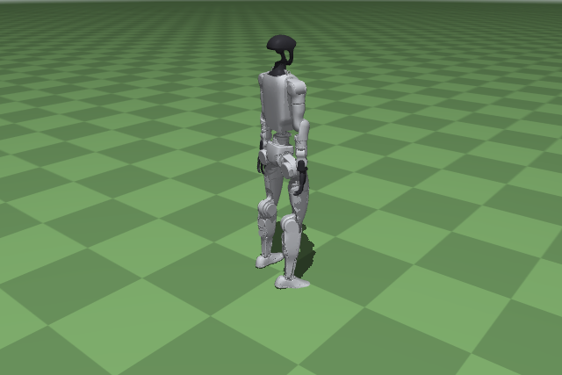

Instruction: Upper body actions

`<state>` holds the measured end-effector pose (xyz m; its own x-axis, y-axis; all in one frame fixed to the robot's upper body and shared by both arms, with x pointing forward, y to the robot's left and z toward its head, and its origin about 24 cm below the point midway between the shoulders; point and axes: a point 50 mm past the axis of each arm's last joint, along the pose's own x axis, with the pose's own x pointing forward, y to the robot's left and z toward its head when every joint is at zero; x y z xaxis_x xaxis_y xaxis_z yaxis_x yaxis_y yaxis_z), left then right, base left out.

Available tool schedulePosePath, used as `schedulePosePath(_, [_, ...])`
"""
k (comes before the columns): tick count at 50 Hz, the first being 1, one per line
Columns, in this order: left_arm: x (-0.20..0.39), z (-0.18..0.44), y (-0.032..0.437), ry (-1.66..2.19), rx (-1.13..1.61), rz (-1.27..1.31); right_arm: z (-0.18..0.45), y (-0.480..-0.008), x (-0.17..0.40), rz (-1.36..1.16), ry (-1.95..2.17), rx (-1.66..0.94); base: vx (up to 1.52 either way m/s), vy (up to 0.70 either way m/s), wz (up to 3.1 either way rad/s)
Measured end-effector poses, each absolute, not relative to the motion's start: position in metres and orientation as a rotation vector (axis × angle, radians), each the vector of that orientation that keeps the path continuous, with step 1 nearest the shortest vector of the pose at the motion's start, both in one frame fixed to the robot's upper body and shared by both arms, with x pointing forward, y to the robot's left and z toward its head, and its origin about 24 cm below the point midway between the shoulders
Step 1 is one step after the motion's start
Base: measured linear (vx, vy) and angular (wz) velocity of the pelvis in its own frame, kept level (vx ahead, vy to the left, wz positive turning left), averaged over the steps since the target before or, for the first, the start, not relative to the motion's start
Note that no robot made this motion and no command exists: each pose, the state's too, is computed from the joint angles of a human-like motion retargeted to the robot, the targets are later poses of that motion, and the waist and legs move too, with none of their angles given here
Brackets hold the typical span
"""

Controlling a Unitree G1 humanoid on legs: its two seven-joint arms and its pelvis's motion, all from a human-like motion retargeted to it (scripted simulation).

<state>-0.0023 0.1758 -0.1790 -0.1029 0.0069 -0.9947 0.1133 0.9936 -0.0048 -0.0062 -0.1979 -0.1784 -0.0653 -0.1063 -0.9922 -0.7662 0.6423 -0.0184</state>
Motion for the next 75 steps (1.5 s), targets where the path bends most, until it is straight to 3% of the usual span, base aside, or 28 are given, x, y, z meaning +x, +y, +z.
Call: schedulePosePath(75, [-0.0023, -0.1786, 0.1764, 1.677, 0.097, -0.094, -0.1781, -0.1986, -0.0057, 0.64, 1.575, -0.746, 0.0, 0.0, 0.0])
